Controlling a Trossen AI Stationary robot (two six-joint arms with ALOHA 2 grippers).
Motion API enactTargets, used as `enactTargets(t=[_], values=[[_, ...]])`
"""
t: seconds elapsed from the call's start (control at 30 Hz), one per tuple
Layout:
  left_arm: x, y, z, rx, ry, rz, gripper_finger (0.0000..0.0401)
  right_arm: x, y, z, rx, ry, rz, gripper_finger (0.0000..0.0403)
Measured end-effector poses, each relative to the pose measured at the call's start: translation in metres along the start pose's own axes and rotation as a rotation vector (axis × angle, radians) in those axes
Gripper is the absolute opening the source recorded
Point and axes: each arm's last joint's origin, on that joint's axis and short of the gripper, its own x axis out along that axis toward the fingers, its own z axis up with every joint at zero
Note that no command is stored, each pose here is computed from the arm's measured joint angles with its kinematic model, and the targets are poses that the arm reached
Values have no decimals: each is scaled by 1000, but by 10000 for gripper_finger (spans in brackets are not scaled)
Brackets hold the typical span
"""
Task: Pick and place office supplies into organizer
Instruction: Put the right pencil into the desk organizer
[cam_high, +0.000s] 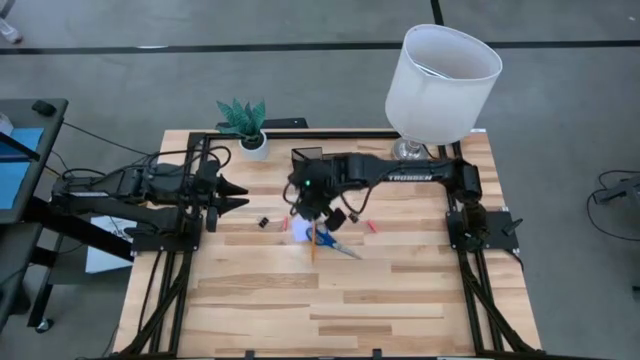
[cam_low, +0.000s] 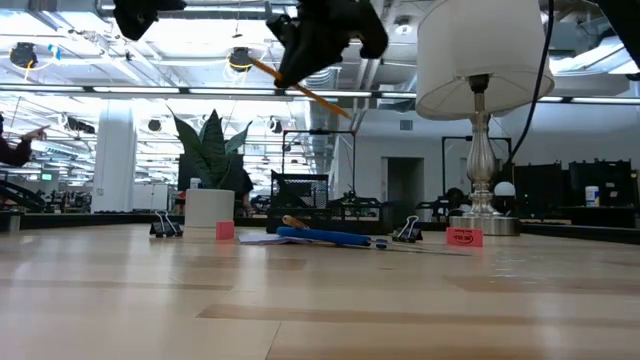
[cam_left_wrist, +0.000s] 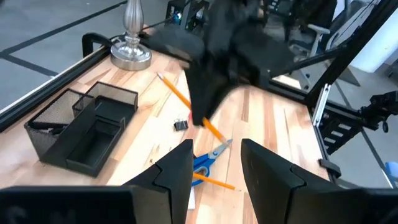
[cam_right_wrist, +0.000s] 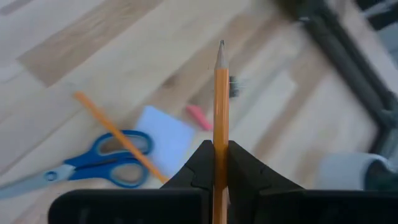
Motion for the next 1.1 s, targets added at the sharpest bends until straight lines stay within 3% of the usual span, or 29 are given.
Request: enactTargets(t=[0.33,0.93,1.1], values=[[0,3,-7,76,71,22,126,-37,-46,-17,103,-72,-175,14],[-1,4,-9,79,96,32,126,-66,-107,-60,317,-502,-304,17],[-1,4,-9,68,95,33,126,-61,-113,-80,374,-518,-315,15]])
